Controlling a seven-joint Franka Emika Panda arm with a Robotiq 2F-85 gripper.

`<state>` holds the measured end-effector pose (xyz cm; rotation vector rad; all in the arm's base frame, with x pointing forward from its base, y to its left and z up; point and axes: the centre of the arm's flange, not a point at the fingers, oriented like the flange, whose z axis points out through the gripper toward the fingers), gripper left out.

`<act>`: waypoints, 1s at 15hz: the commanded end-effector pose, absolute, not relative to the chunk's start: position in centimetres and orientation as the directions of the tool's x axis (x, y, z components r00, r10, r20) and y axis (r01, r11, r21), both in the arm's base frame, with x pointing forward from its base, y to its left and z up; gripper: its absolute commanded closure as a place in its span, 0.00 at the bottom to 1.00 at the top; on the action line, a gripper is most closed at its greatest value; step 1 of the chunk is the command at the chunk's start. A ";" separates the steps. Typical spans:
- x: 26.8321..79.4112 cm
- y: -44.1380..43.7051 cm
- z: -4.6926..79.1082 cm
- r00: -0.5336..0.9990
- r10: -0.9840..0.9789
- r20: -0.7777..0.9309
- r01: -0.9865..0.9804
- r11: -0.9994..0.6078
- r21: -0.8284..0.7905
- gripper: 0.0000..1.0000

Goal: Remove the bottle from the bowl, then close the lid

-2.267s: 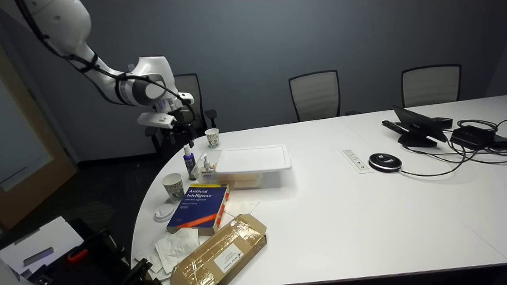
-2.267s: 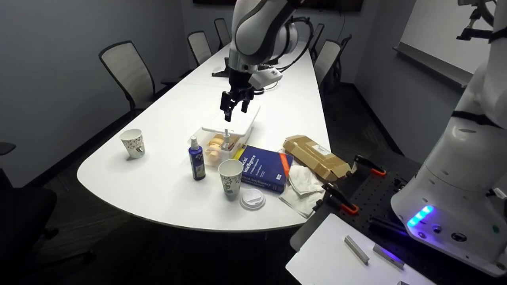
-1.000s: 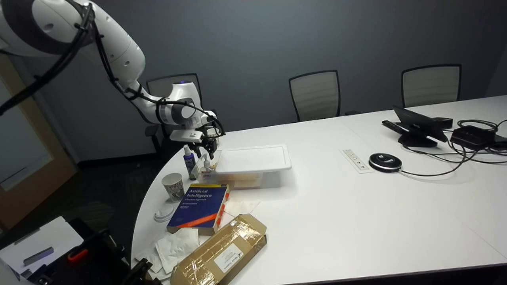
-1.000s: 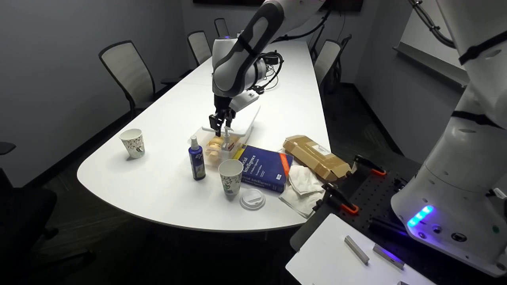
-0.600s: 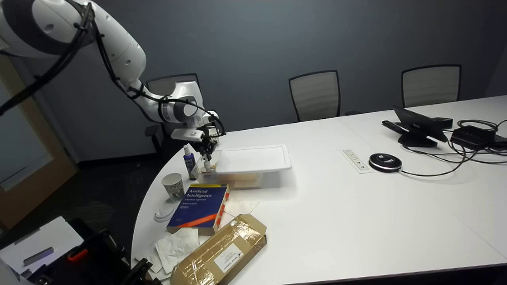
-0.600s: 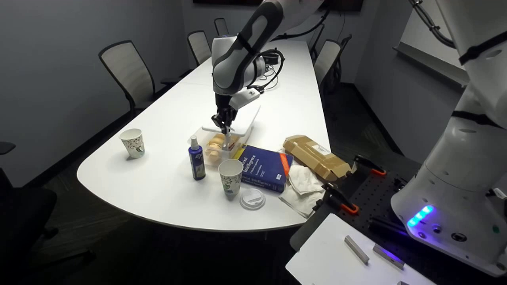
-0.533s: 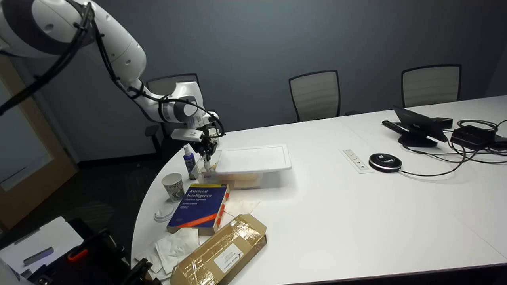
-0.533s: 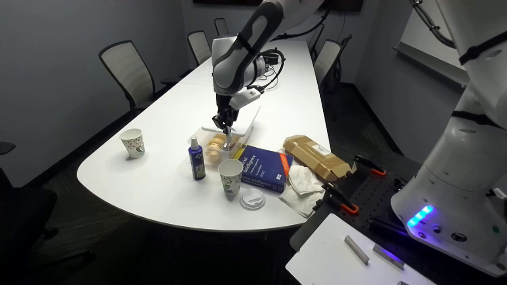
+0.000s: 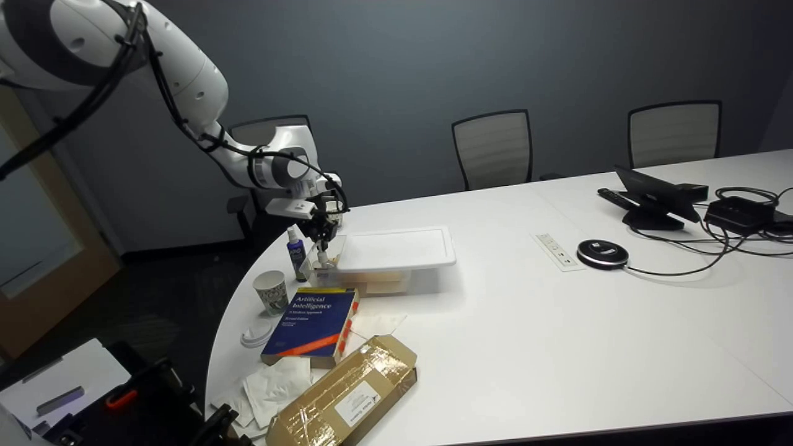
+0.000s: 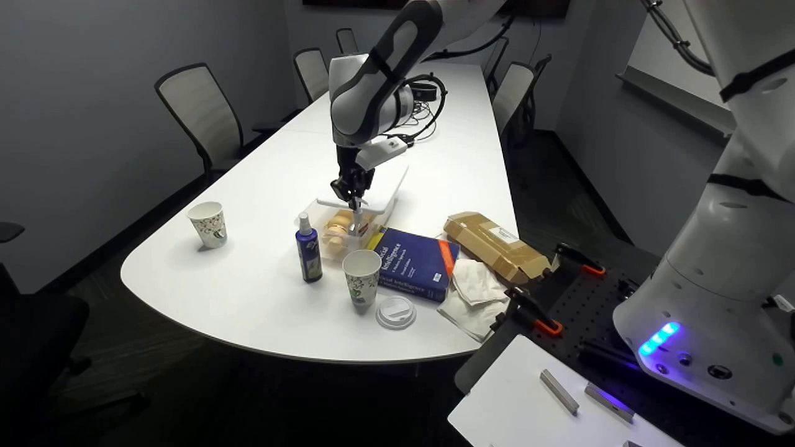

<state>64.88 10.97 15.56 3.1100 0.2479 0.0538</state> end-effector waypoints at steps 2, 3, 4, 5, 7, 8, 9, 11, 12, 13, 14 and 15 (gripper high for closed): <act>65.2 12.7 20.3 0.991 0.128 0.033 0.128 -0.992 -0.013 0.96; 65.2 13.1 21.4 0.991 0.127 0.036 0.128 -0.992 -0.022 0.96; 65.1 13.4 22.7 0.991 0.126 0.041 0.128 -0.991 -0.034 0.96; 65.1 13.6 23.8 0.991 0.126 0.048 0.128 -0.991 -0.042 0.96; 64.9 14.2 26.7 0.991 0.115 0.065 0.119 -0.991 -0.060 0.96; 64.7 14.3 28.2 0.991 0.109 0.073 0.114 -0.992 -0.062 0.96; 64.6 14.4 29.6 0.991 0.102 0.081 0.108 -0.992 -0.066 0.96; 64.1 14.1 32.3 0.993 0.065 0.100 0.072 -0.995 -0.070 0.96; 63.8 13.6 33.6 0.993 0.037 0.108 0.045 -0.996 -0.073 0.96; 63.5 13.1 34.6 0.993 0.010 0.116 0.018 -0.997 -0.073 0.96; 62.9 12.2 35.6 0.992 -0.029 0.124 -0.021 -0.997 -0.068 0.96; 62.5 11.4 36.4 0.989 -0.065 0.130 -0.057 -0.996 -0.067 0.96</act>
